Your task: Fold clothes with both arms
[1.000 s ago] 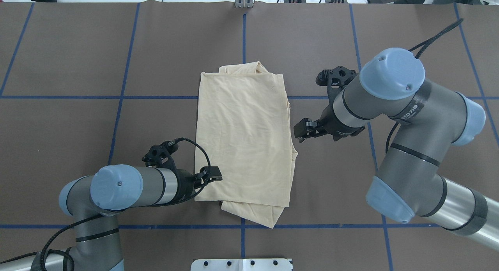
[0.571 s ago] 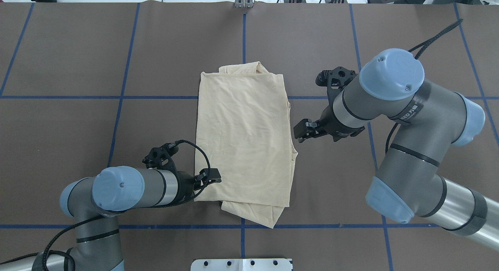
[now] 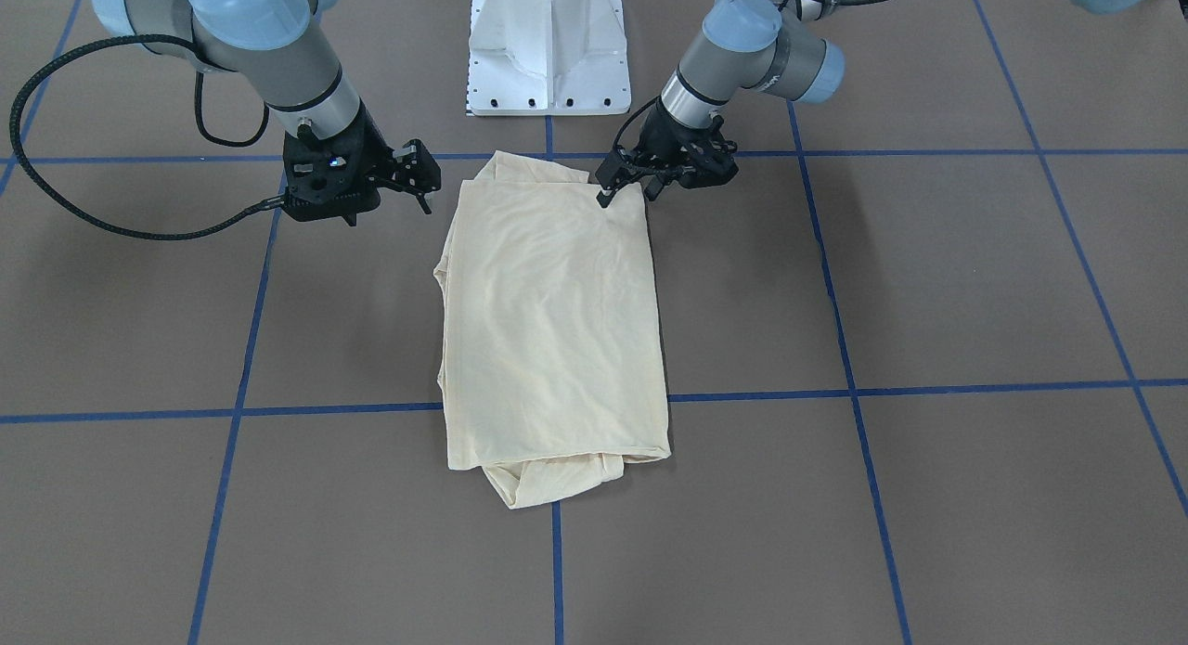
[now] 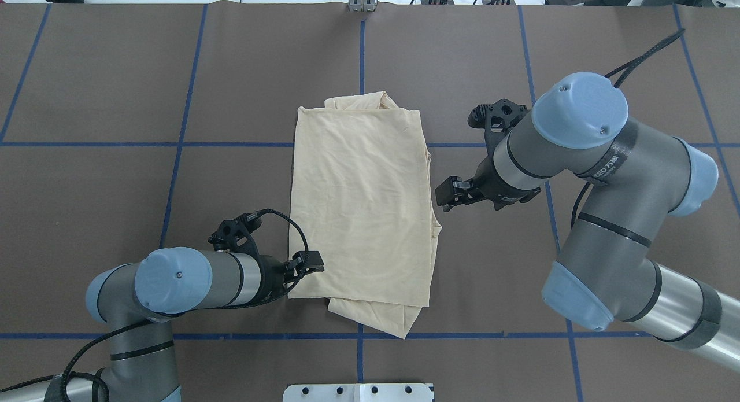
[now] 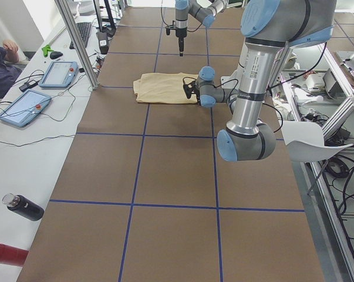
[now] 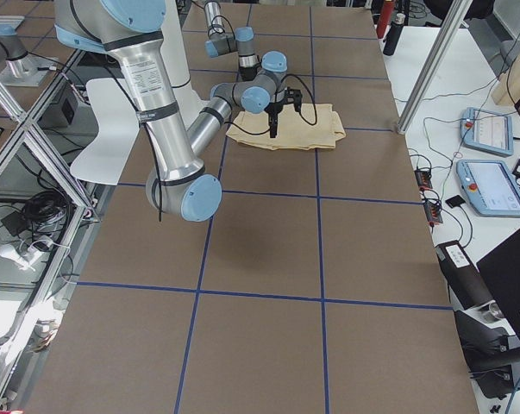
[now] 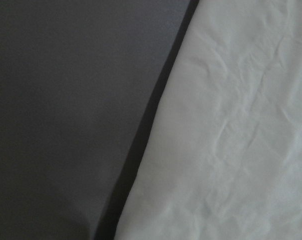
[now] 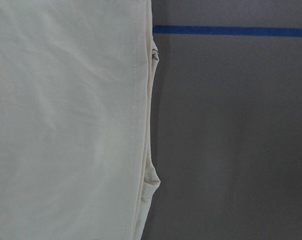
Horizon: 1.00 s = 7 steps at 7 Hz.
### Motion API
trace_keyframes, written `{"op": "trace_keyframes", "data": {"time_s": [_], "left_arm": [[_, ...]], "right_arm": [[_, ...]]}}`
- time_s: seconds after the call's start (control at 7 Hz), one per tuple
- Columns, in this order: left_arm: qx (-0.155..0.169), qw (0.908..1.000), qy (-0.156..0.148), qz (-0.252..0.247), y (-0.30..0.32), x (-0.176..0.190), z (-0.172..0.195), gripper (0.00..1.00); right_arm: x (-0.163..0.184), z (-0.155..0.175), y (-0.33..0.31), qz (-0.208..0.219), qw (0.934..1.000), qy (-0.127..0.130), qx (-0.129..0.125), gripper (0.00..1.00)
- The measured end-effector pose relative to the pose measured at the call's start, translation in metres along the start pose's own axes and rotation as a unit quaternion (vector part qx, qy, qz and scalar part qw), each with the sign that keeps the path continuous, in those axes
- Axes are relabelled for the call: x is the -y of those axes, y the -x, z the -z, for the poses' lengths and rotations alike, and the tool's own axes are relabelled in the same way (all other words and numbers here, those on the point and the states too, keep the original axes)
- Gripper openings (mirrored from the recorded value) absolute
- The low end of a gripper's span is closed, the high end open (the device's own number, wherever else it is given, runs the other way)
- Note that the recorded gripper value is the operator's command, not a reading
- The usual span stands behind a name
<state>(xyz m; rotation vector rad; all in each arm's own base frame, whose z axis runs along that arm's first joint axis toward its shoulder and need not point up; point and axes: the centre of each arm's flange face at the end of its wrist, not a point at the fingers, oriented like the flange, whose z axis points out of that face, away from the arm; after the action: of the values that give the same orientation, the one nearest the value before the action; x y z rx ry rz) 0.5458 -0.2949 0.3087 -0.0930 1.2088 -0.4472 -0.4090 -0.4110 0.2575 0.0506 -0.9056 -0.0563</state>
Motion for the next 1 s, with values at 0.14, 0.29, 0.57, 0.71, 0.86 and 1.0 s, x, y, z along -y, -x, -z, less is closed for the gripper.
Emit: {"op": "trace_keyframes", "data": {"time_s": [0.14,0.29,0.57,0.71,0.86,1.0], "left_arm": [[0.001,1.0,0.0,0.0,0.0008,0.0,-0.0004,0.9],[0.002,1.0,0.001,0.0,0.0012,-0.0009,-0.0009,0.65],[0.001,1.0,0.003,-0.001,0.0001,-0.0035,-0.0008,0.34],[0.001,1.0,0.004,-0.001,0.0001,-0.0048,-0.0007,0.25],[0.001,1.0,0.005,-0.002,0.0,-0.0055,-0.0006,0.13],[0.001,1.0,0.005,-0.002,0.0002,-0.0055,-0.0004,0.0]], "right_arm": [[0.0,-0.0001,-0.0001,0.0,1.0,0.0,0.0,1.0],[0.0,-0.0002,-0.0002,-0.001,1.0,0.0,0.0,1.0],[-0.0002,-0.0004,-0.0006,-0.001,1.0,0.001,0.0,1.0],[-0.0003,-0.0004,-0.0007,-0.001,1.0,0.001,0.0,1.0],[-0.0003,-0.0007,-0.001,-0.001,1.0,0.001,-0.001,1.0],[-0.0003,-0.0009,-0.0013,-0.001,1.0,0.001,-0.001,1.0]]}}
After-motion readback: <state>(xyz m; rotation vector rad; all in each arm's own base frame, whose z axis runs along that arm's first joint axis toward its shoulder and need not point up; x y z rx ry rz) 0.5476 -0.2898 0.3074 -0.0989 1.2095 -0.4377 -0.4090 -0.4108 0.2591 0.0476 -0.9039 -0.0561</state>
